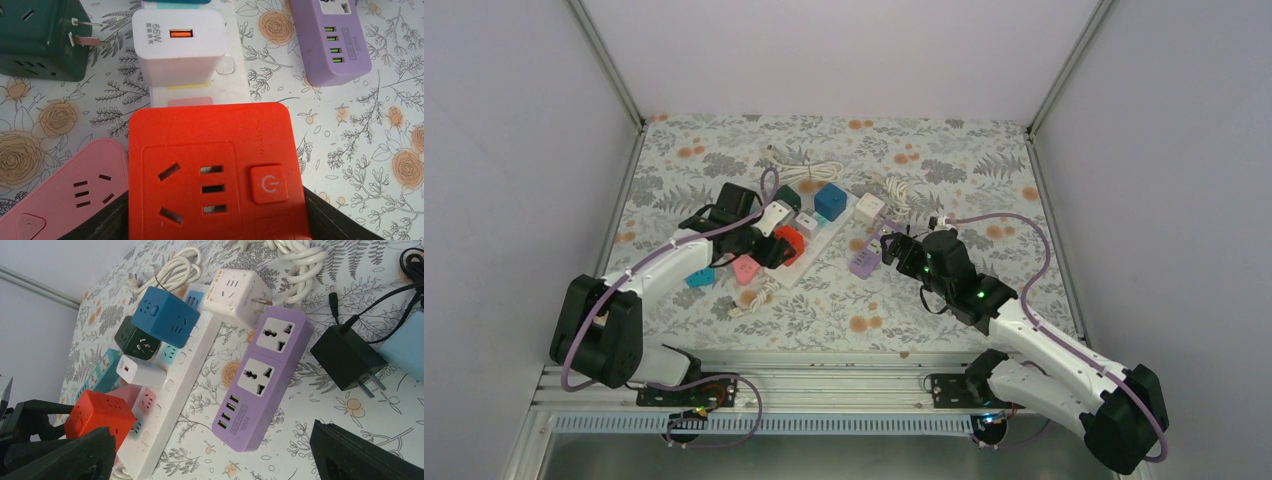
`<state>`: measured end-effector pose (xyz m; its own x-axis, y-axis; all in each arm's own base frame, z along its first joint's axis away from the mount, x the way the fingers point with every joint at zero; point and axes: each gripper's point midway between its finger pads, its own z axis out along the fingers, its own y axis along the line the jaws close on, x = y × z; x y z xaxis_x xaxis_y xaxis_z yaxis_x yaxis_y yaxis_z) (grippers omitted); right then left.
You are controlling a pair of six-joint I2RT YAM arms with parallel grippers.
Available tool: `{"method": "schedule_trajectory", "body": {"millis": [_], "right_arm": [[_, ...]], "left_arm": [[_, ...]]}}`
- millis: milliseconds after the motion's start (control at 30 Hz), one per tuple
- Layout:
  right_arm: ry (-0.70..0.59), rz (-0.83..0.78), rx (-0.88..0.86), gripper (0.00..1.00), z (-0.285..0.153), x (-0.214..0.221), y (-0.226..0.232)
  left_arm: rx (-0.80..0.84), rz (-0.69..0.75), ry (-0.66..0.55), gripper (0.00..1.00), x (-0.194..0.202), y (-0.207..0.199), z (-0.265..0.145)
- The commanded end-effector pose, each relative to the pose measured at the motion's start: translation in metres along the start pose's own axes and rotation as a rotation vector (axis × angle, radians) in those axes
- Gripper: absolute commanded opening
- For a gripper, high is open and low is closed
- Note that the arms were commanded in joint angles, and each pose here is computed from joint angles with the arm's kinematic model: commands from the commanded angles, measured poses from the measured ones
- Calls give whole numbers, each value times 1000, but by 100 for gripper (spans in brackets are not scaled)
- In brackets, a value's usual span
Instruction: Insert the plug
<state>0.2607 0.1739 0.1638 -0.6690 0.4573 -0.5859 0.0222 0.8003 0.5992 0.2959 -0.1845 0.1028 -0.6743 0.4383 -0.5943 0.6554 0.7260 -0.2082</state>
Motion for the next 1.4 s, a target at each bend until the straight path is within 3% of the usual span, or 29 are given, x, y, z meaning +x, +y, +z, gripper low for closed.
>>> {"method": "schedule_trajectory", "body": {"millis": [0,633,867,1200,1367], "right_arm": [[-20,3,-15,100,1,-4,2],[-24,-1,-8,100,0,-6,2],[-24,-4,-15,100,0,-7,4],[-4,-2,-22,100,4,-3,5],[-9,1,-13,100,2,-3,2]], "left_arm": [[0,23,-18,60,-8,1,-4],[13,-15,24,60,5,5,15],[0,-35,-57,58,1,-4,12],[-13,-113,-50,58,-4,-32,46],[-105,-142,-14,58,3,-17,58]]}}
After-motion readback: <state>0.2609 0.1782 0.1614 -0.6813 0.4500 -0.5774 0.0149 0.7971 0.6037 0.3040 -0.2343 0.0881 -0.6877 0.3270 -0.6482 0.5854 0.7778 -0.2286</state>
